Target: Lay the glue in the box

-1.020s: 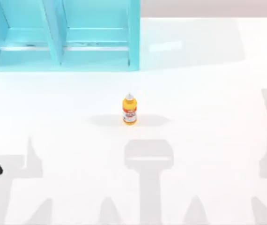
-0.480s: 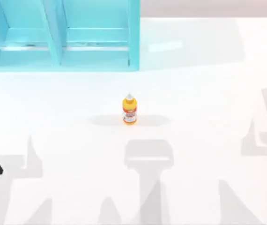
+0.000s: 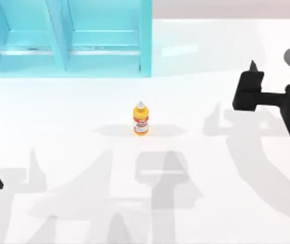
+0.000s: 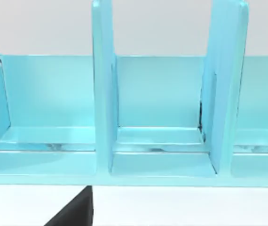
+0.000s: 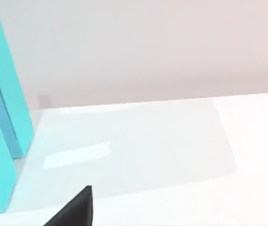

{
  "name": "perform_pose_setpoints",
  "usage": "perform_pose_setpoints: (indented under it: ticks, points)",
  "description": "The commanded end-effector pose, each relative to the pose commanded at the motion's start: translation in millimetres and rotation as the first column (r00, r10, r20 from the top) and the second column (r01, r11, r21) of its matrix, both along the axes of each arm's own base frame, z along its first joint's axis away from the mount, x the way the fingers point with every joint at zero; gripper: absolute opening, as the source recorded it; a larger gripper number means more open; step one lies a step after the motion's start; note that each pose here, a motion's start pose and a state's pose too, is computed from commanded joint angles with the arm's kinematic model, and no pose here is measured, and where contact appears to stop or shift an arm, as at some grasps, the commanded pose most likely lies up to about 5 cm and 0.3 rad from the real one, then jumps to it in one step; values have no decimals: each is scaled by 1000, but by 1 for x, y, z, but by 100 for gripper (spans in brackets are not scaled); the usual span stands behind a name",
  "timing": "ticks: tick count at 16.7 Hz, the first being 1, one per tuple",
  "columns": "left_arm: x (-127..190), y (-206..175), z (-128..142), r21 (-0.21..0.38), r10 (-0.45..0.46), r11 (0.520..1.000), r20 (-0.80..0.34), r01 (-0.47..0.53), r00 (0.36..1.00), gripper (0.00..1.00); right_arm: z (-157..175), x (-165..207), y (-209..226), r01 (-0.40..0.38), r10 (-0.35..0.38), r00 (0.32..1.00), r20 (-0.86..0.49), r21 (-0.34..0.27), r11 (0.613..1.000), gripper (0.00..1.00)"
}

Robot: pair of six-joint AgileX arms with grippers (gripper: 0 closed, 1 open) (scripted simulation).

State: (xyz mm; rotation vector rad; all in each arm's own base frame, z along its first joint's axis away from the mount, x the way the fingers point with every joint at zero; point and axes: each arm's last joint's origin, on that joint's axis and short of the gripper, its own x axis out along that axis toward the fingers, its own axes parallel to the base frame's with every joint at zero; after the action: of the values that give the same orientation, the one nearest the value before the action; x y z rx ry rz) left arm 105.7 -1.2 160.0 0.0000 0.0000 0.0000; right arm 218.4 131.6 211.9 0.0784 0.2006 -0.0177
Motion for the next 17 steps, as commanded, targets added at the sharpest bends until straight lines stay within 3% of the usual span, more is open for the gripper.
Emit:
perform_pose_setpoints:
  ticks: [4, 9, 13, 17]
  points:
    - [0, 0, 0, 0, 0, 1000, 0, 0, 1000, 100, -39, 19, 83, 0, -1, 1000, -24, -26, 1000, 100]
    - [0, 0, 0, 0, 0, 1000, 0, 0, 1000, 100, -111, 4, 169, -7, 6, 1000, -19, -66, 998, 100]
    - [0, 0, 0, 0, 0, 1000, 0, 0, 1000, 100, -159, -18, 206, -13, 13, 1000, -4, -87, 996, 100]
    - [0, 0, 0, 0, 0, 1000, 0, 0, 1000, 100, -173, -26, 214, -15, 15, 1000, 1, -93, 996, 100]
